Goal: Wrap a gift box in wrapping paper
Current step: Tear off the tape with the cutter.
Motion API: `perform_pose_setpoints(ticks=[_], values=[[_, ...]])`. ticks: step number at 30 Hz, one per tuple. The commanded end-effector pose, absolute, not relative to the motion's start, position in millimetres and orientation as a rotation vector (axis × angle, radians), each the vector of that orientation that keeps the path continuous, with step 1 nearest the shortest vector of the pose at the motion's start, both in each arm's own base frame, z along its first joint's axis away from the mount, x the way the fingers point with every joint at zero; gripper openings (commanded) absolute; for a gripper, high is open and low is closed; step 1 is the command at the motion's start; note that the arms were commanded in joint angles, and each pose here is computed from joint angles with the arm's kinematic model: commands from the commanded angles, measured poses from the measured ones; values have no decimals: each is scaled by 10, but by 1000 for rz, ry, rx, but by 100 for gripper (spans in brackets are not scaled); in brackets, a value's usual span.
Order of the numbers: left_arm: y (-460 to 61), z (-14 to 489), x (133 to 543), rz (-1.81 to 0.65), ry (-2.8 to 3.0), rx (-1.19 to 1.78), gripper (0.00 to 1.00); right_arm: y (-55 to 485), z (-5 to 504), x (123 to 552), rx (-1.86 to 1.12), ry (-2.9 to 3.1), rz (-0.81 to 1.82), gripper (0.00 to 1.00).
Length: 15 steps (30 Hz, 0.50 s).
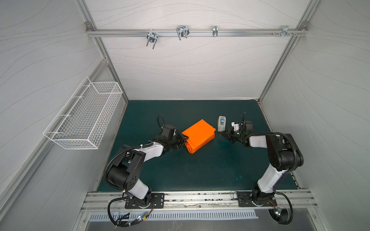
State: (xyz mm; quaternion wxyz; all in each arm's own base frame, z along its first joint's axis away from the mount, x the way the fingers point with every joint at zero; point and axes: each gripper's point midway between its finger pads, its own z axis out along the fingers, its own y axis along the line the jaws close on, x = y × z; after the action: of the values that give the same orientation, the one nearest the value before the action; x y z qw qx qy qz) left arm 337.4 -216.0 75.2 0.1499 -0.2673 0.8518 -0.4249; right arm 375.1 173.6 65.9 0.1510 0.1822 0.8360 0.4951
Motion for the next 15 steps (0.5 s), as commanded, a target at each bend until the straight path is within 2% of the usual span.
perform_pose_setpoints(ticks=[1, 15], values=[[-2099, 638, 3333, -1175, 2466, -801, 32, 1830, 679, 3619, 514, 2428, 1476, 0], [-2101, 633, 3339, -1174, 2467, -800, 32, 1793, 411, 3559, 579, 2465, 1463, 0]])
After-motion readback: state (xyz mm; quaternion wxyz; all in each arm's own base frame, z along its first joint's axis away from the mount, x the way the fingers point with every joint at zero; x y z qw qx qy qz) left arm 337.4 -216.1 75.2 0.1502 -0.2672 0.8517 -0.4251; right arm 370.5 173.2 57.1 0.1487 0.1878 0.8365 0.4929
